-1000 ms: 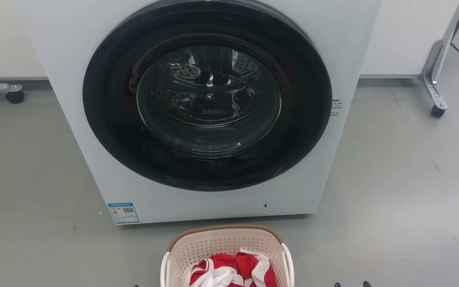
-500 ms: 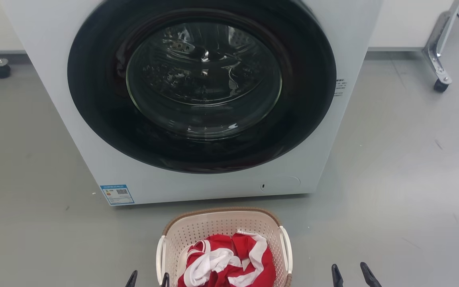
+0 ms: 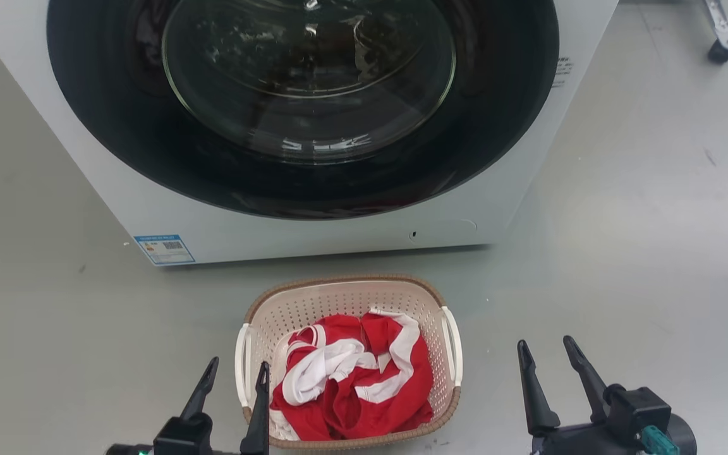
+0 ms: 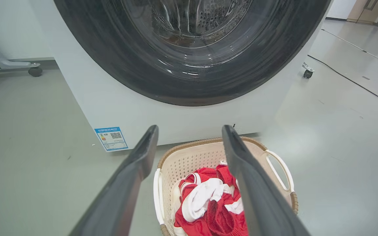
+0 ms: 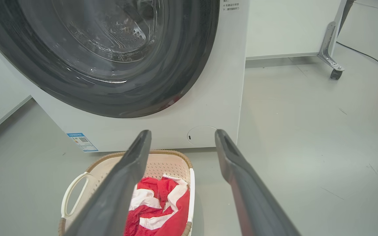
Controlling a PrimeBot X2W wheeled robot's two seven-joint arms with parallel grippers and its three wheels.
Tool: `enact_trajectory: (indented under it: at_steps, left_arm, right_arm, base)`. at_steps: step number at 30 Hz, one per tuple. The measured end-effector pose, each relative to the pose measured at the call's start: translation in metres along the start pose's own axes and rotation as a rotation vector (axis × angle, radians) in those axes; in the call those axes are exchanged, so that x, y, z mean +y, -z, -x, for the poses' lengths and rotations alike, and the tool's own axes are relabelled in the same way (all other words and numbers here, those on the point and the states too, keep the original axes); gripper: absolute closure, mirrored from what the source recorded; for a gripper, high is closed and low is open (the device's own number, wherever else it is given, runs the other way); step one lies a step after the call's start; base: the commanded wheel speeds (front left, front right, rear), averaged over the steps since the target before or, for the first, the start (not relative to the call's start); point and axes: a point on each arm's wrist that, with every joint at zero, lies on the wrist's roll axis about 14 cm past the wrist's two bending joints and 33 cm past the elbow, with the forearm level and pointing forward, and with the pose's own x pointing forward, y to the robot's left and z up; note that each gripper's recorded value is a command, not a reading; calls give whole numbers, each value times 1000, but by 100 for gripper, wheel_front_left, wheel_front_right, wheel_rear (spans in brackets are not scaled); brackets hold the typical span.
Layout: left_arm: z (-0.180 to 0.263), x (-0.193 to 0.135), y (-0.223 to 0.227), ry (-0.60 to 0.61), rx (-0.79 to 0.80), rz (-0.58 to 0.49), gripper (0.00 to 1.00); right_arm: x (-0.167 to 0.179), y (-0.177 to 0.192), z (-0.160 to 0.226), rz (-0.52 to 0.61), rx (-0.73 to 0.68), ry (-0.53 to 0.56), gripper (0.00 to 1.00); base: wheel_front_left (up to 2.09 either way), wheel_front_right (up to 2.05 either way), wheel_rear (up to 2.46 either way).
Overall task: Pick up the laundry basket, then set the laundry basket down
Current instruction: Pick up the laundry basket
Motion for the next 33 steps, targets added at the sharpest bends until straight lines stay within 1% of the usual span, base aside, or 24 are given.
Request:
enact_trajectory:
  at_steps: [13, 20, 21, 24, 33]
  left_arm:
    - [-58, 20, 33, -41, 91, 23, 0]
    - [-85, 31, 61, -65, 154, 35, 0]
    - [-85, 31, 61, -65, 154, 35, 0]
    - [-95, 38, 81, -84, 201, 46, 0]
    - [-110, 49, 123, -117, 305, 69, 0]
  right_arm:
    - [-13, 31, -63, 18, 84, -10, 0]
    - [-21, 51, -98, 25, 122, -7, 0]
    - [-21, 51, -98, 25, 122, -7, 0]
    - [-24, 70, -112, 26, 160, -14, 0]
    - [-28, 115, -134, 34, 265, -23, 0]
  base:
    - [0, 0, 0]
    - [0, 0, 0]
    - [0, 0, 0]
    - [0, 0, 0]
    - [0, 0, 0]
